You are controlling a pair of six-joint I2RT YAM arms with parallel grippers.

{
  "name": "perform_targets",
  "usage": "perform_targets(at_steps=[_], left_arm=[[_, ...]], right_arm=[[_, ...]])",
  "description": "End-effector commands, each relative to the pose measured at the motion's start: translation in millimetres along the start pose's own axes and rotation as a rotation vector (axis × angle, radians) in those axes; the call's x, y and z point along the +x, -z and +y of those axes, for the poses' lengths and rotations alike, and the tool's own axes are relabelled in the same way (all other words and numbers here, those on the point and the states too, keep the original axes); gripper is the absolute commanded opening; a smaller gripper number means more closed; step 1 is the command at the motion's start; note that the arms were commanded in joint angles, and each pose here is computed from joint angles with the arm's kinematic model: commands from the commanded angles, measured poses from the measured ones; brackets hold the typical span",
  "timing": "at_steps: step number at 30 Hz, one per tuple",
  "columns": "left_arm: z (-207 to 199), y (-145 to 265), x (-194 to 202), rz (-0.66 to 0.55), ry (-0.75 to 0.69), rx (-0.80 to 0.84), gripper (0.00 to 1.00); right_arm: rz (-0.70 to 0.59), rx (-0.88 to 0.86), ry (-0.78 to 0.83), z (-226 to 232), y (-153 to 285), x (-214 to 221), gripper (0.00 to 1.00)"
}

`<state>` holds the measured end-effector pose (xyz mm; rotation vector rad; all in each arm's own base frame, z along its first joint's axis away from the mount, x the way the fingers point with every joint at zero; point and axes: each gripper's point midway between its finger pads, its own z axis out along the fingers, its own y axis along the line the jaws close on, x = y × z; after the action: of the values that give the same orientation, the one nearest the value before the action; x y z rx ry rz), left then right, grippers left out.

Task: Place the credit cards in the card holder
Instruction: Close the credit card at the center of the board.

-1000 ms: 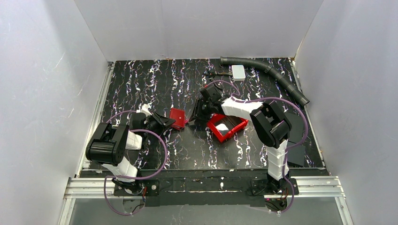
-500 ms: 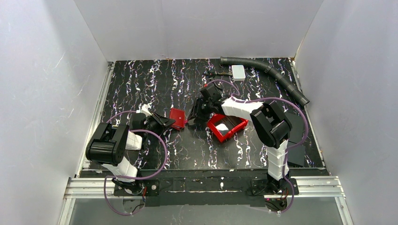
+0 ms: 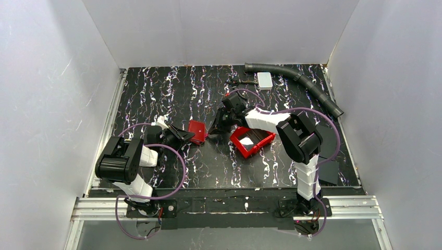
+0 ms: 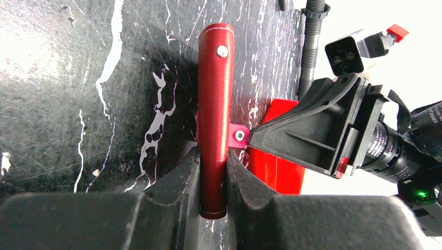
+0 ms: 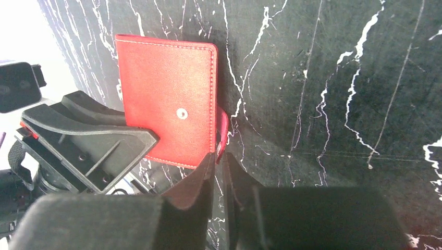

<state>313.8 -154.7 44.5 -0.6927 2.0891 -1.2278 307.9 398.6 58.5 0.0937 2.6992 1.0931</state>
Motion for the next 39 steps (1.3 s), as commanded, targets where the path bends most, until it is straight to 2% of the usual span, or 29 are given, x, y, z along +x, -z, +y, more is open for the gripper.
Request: perform_targets(at_steps=[1, 3, 5, 9, 14, 16, 17, 21, 24, 26, 28, 29, 32, 36, 39], left_arm=[[0, 2, -2, -0.019, -0.022, 0.003, 0.0], [0, 2, -2, -0.021, -0.021, 0.002, 0.0], [1, 3, -2, -0.019, -0.016, -0.005, 0.02], [7, 7, 1, 0.007, -0.037, -0.079, 0.14], [16, 23, 6, 0.035, -0.016, -0.205, 0.59], [12, 27, 7, 0.052, -0.013, -0.219, 0.81], [13, 28, 8, 0.069, -0.006, -0.245, 0.83], [29, 44, 8, 0.136, -0.046, -0.436, 0.84], [33, 46, 3, 0.182, -0.093, -0.506, 0.78], [33, 43, 7, 0.221, -0.084, -0.498, 0.68], [36, 42, 10, 0.233, -0.073, -0.504, 0.5], [37, 43, 9, 0.229, -0.078, -0.507, 0.46], [31, 48, 2, 0.191, -0.121, -0.504, 0.47], [-6, 37, -3, 0.216, -0.152, -0.348, 0.5], [-18, 26, -9, 0.241, -0.117, -0.305, 0.4]], right_arm=[[-0.016, -0.054, 0.016, 14, -4, -6, 0.13], [-0.017, -0.061, 0.025, 15, -5, -6, 0.02], [-0.023, -0.077, 0.045, 18, -5, -7, 0.01], [-0.038, -0.081, 0.119, 18, -4, -11, 0.01], [-0.055, -0.155, 0.26, 35, -6, -17, 0.01], [-0.051, -0.159, 0.306, 40, -6, -16, 0.01], [-0.052, -0.161, 0.328, 44, -5, -16, 0.01], [-0.032, -0.156, 0.391, 50, -4, -14, 0.01], [-0.01, -0.167, 0.416, 55, -5, -10, 0.01], [0.006, -0.177, 0.423, 59, -7, -7, 0.01], [0.023, -0.179, 0.432, 63, -10, -3, 0.01], [0.026, -0.178, 0.433, 63, -12, -2, 0.01], [0.043, -0.18, 0.434, 65, -15, 0, 0.01], [0.063, -0.176, 0.437, 65, -20, 3, 0.01], [0.077, -0.177, 0.434, 65, -23, 5, 0.01]])
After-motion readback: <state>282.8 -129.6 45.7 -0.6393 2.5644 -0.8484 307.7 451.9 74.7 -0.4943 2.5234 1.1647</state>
